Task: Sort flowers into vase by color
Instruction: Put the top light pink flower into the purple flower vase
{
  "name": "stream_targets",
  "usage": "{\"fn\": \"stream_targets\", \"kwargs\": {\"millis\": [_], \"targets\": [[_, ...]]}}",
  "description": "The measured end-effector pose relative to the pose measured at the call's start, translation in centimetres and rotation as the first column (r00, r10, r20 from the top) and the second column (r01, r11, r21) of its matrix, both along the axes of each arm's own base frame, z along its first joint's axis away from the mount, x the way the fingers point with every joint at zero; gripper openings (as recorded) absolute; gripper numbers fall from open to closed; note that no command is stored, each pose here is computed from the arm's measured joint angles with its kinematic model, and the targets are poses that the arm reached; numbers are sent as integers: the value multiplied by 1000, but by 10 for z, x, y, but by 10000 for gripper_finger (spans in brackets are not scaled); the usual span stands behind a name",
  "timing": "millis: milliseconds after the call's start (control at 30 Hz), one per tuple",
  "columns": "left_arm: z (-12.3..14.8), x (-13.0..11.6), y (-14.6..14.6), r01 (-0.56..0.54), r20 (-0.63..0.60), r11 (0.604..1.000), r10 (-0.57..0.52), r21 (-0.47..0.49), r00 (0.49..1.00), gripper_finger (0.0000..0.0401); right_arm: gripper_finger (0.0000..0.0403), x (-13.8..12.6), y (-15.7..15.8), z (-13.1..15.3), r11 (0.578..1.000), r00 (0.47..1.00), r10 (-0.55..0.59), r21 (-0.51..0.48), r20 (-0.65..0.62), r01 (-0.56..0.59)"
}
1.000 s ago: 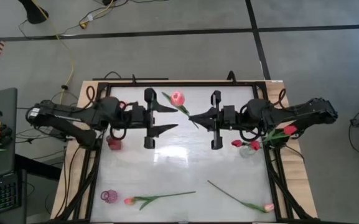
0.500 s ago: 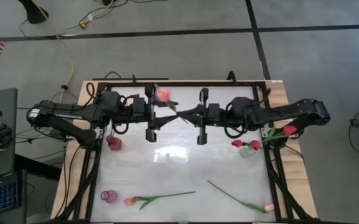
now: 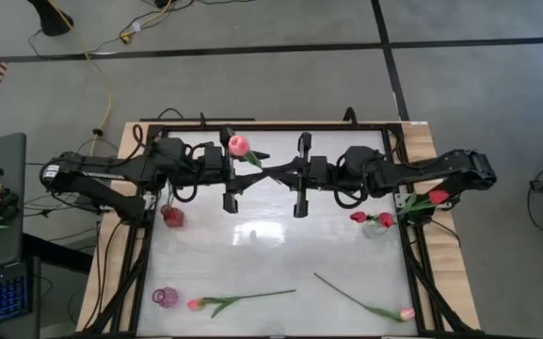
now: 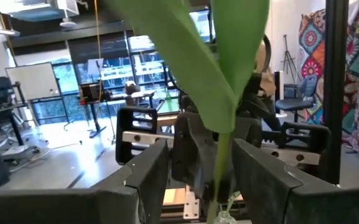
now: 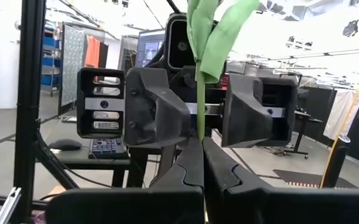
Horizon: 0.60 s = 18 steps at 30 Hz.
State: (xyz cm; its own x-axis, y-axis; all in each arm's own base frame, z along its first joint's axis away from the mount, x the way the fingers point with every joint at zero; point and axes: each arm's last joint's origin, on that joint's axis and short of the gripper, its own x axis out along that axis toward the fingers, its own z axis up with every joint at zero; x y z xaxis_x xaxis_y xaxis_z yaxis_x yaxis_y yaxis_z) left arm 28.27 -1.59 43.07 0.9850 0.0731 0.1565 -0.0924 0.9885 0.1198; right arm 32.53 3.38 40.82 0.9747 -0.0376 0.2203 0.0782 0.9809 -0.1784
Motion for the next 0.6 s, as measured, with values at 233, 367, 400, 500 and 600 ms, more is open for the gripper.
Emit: {"fn": "stream_targets", "kwargs": {"millis": [233,367,400,500,600], "targets": [[4,-8,0,3,-1,1000,-3,-19,1000,108,24,0,0,0,1000,1000,0,1,3,0],[4,-8,0,6,-2,999,-6,-36,1000,48,28,0,0,1,1000,1000,-2,2,7,2],[4,-8,0,6,-4,999,-6,-37,1000,30,29,0,0,0,1000,1000,-3,2,5,3],[3,-8,0,7,-10,999,-8,-41,1000,7,38,0,0,0,1000,1000,-4,4,3,4],[2,-8,0,7,-21,999,-7,-36,1000,2,62,0,0,0,1000,1000,15,-1,-3,-15]]}}
